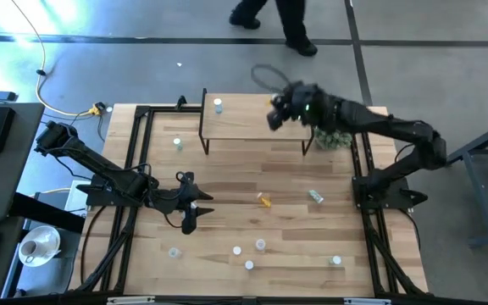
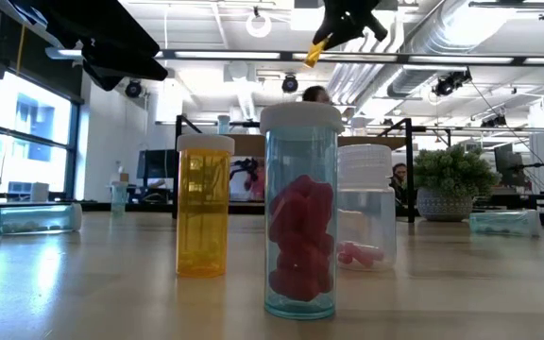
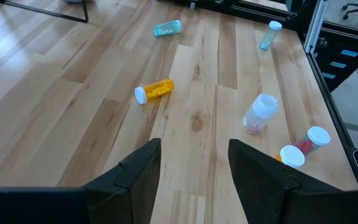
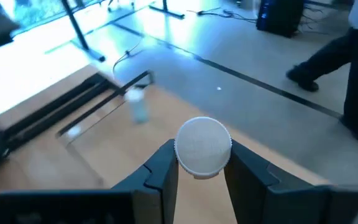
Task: Pick and place medicine bottles onto shelf by color
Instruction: Put the top right orange pill bottle on the shelf
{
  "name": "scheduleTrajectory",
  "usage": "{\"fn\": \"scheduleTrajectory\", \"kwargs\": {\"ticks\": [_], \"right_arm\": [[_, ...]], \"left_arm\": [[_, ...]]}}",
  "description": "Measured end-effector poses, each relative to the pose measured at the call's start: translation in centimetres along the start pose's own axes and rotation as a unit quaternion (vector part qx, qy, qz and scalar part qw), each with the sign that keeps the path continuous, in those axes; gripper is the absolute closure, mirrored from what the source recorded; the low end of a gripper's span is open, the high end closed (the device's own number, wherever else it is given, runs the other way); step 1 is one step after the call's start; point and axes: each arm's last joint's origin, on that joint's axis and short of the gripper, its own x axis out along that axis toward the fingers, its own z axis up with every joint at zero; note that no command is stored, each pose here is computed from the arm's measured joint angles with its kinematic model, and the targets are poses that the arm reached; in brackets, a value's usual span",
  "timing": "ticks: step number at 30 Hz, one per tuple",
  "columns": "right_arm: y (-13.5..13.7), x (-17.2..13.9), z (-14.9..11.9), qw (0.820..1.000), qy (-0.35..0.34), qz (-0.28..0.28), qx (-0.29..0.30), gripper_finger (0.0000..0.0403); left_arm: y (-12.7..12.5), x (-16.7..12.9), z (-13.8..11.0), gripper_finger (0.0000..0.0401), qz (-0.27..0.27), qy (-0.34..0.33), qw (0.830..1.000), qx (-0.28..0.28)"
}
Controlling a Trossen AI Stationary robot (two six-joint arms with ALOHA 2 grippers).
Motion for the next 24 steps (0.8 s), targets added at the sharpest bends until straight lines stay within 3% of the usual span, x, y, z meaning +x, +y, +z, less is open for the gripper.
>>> {"fn": "scheduleTrajectory", "kwargs": {"ticks": [10,24], "right_arm": [[-4.2,1.3,1.6,0.998,0.014,-0.012,0.061,0.0304],[-3.9,6.4,-1.1,0.994,0.109,-0.019,0.023,0.0304]], "left_arm": [[0.0,0.0,0.0,0.0222,0.000,0.000,1.000,0.000],[0.0,0.0,0.0,0.0222,0.000,-0.002,1.000,-0.001]]}}
